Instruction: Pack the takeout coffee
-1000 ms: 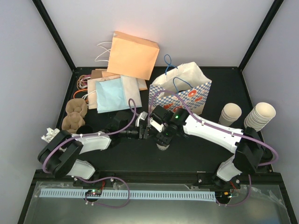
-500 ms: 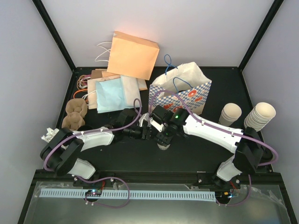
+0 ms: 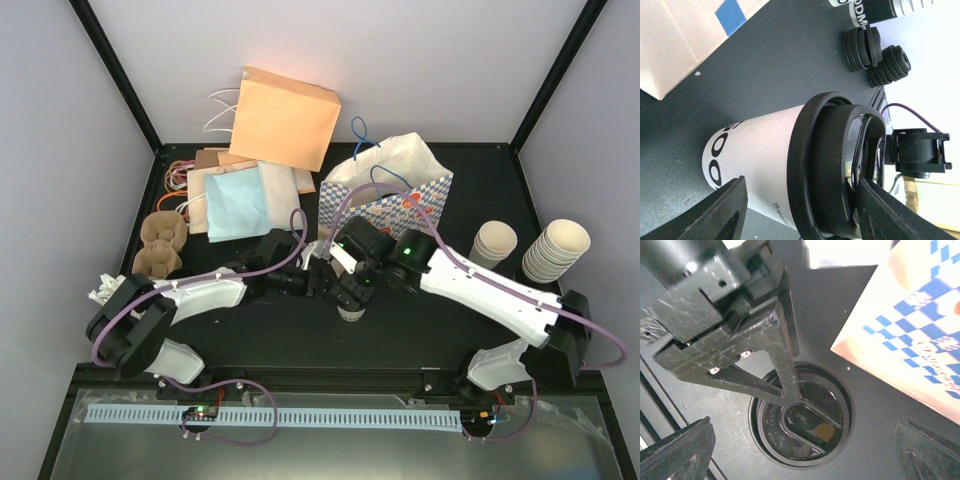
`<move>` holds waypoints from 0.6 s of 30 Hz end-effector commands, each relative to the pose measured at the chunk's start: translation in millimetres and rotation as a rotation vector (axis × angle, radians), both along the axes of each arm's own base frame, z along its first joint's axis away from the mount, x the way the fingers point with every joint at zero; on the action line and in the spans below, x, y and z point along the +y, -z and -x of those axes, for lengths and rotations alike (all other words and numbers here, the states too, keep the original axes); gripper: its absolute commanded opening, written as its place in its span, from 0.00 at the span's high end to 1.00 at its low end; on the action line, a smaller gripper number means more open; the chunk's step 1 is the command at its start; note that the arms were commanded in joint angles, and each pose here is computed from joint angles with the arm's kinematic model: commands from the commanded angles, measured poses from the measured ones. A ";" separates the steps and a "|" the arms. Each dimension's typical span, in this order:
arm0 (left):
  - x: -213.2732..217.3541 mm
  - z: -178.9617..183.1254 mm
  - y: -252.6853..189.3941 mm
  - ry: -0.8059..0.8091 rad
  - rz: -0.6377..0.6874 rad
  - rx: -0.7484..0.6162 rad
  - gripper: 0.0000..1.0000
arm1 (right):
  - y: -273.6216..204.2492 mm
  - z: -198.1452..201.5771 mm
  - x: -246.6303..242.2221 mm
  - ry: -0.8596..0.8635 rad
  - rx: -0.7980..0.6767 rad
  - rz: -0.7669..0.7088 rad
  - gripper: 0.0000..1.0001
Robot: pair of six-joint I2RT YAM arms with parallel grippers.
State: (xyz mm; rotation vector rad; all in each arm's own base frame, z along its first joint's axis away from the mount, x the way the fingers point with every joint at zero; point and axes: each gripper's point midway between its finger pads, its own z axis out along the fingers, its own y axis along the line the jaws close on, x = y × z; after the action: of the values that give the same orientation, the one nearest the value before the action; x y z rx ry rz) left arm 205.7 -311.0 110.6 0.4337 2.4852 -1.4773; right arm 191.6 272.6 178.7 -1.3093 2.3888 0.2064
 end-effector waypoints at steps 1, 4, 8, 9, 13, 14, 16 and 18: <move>3.4 -1.1 -2.0 -0.017 -0.049 -0.017 0.36 | -27.9 -3.8 -0.1 0.067 -0.043 -0.130 0.00; 4.1 -3.1 -16.2 -0.019 -0.040 -0.058 0.31 | -36.5 -7.9 -11.8 0.139 -0.057 -0.213 0.00; 8.7 -8.2 -32.3 -0.033 -0.068 -0.120 0.24 | -42.8 -15.7 -34.3 0.250 -0.036 -0.349 0.00; 10.0 -9.4 -37.4 -0.035 -0.075 -0.140 0.23 | -42.1 -16.7 -40.2 0.277 -0.011 -0.385 0.00; 14.6 -7.1 -61.5 -0.021 -0.089 -0.240 0.16 | -31.1 -21.3 -59.8 0.405 0.094 -0.511 0.00; 12.9 -5.5 -68.1 -0.012 -0.097 -0.275 0.15 | -25.6 -24.3 -67.7 0.466 0.116 -0.520 0.00; 8.5 0.1 -74.2 0.013 -0.163 -0.333 0.15 | -11.6 -26.0 -77.6 0.541 0.181 -0.551 0.00; 2.9 5.5 -77.8 0.038 -0.249 -0.390 0.15 | -3.6 -23.9 -80.9 0.575 0.252 -0.621 0.00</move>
State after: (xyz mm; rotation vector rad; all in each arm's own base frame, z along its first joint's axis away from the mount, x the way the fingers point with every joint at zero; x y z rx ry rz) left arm 208.0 -304.5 176.8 0.5868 2.3569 -1.2173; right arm 219.1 186.6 187.5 -0.4976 2.4658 0.6153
